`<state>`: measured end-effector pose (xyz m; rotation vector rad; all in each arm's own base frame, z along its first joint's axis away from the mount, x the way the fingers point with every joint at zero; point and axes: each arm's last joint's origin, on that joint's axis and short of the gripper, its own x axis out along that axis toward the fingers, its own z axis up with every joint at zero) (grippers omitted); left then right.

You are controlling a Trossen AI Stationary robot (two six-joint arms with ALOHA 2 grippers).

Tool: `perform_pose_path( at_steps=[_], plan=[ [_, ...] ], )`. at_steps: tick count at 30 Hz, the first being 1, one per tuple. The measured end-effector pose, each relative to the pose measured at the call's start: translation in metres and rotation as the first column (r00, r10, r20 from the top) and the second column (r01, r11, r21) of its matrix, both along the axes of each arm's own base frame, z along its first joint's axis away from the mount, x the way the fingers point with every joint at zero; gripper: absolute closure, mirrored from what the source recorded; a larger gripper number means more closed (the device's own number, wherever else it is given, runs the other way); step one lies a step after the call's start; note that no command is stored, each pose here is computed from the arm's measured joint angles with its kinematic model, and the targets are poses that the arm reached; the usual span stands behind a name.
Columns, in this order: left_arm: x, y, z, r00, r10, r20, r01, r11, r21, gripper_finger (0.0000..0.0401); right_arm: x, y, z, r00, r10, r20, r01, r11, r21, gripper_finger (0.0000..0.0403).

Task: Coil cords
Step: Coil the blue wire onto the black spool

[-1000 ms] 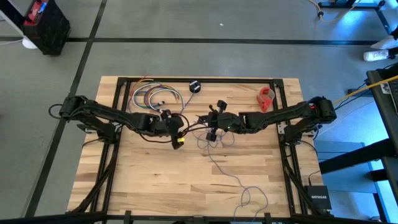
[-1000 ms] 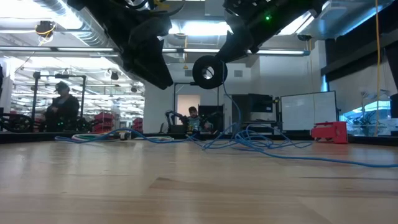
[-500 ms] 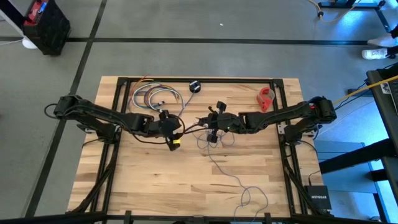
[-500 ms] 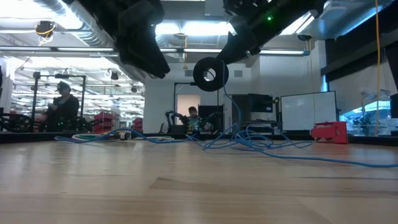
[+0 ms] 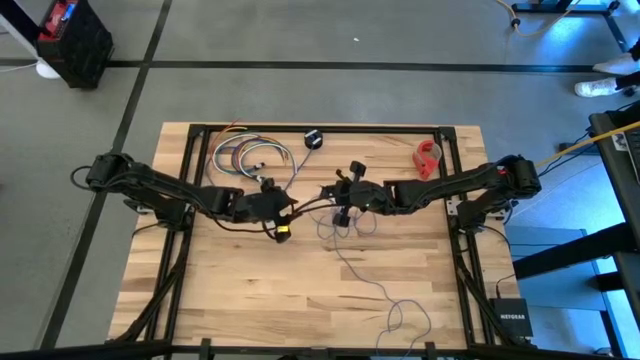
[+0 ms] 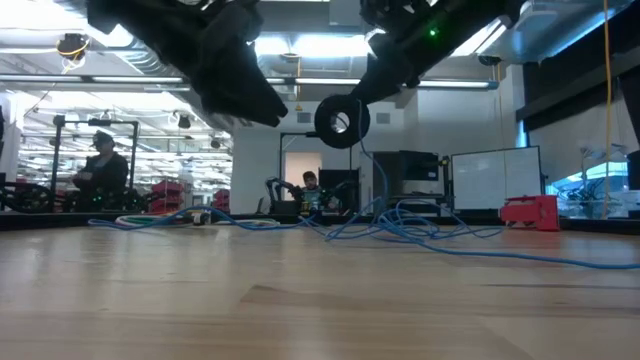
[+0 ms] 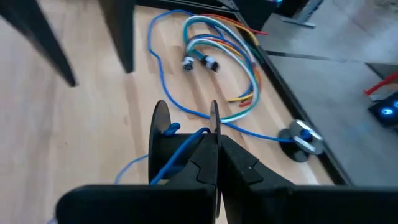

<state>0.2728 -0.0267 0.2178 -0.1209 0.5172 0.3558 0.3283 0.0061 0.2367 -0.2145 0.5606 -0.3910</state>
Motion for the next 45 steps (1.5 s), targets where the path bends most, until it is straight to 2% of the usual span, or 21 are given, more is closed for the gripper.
perform_pose_path(
  at_steps=[6, 14, 19, 29, 37, 45],
  plan=[
    [-0.004, -0.002, -0.008, 1.000, 0.001, 0.001, -0.001, 1.000, -0.013, 0.0215, -0.008, -0.001, 0.014, 1.000, 0.000, 0.031, 0.000, 1.000, -0.011, 0.0398],
    [0.018, 0.003, -0.016, 0.976, -0.019, 0.216, 0.022, 1.000, -0.015, 0.0215, -0.009, -0.001, 0.028, 0.992, 0.008, 0.123, -0.005, 1.000, -0.020, 0.0398],
    [0.038, 0.002, -0.032, 0.952, -0.033, 0.305, 0.039, 0.999, -0.013, 0.0215, -0.007, -0.001, 0.032, 0.988, 0.014, 0.154, -0.010, 1.000, -0.030, 0.0398],
    [0.083, 0.000, -0.051, 0.954, -0.058, 0.294, 0.046, 0.998, 0.048, 0.0215, -0.007, 0.000, 0.032, 0.987, 0.022, 0.157, -0.017, 0.999, -0.029, 0.0398],
    [0.088, 0.006, -0.046, 0.930, -0.046, 0.365, 0.020, 0.997, 0.076, 0.0215, -0.007, 0.000, 0.032, 0.987, 0.022, 0.158, -0.018, 0.999, -0.030, 0.0398],
    [0.089, 0.015, -0.045, 0.928, -0.035, 0.371, -0.002, 0.995, 0.100, 0.0219, -0.007, 0.000, 0.032, 0.988, 0.025, 0.154, -0.020, 0.999, -0.036, 0.0398]
  ],
)
